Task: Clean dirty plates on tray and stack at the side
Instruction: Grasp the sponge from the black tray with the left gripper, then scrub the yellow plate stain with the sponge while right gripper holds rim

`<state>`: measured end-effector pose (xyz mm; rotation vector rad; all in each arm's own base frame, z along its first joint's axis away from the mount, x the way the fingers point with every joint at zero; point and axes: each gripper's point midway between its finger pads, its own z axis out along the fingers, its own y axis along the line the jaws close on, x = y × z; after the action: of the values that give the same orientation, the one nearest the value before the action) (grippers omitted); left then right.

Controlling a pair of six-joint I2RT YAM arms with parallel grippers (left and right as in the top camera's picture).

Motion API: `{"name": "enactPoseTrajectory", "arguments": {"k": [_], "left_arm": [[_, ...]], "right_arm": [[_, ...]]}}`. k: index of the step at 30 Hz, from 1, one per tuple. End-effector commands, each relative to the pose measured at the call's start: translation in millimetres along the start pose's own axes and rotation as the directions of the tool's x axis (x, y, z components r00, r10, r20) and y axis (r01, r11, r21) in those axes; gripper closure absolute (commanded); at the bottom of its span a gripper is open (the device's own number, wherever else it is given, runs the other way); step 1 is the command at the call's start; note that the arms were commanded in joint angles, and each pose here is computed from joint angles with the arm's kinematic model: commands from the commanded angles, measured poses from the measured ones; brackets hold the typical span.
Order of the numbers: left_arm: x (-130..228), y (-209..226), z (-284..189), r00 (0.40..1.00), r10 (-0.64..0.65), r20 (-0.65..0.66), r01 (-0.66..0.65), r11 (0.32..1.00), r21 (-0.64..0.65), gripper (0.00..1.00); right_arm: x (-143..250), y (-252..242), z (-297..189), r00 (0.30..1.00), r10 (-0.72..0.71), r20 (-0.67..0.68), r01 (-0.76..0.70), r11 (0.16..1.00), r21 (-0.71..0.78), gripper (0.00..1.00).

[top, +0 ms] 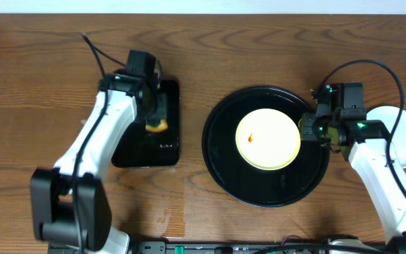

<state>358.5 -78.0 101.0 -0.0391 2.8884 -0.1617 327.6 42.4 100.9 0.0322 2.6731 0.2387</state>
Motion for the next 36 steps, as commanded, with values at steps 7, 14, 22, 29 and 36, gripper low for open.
{"name": "enactPoseTrajectory", "arguments": {"k": [7,14,22,29,36], "left_arm": [[-13.4,-91.7,-36.6,0.990,0.052,0.127,-0.075,0.981,0.180,0.92],[-6.0,-170.3,-43.9,0.961,0.155,0.229,-0.217,0.937,0.274,0.92],[13.5,-226.3,-12.5,0.967,0.161,0.200,-0.222,0.916,0.335,0.92],[35.6,-262.9,20.6,0.976,0.161,0.147,-0.205,0.903,0.376,0.92],[68.0,-285.9,63.4,0.990,0.139,0.026,-0.138,0.905,0.403,0.92]], "right_arm": [[39.7,-17.6,54.0,0.975,0.017,-0.222,-0.003,0.998,0.061,0.62],[59.4,-18.1,86.7,0.949,0.048,-0.312,-0.038,0.999,0.038,0.79],[64.4,-20.1,95.7,0.942,0.064,-0.330,-0.051,0.998,0.047,0.99],[65.3,-20.8,95.3,0.941,0.065,-0.333,-0.051,0.997,0.051,0.99],[65.8,-20.5,95.2,0.940,0.064,-0.335,-0.050,0.997,0.051,0.99]]}}
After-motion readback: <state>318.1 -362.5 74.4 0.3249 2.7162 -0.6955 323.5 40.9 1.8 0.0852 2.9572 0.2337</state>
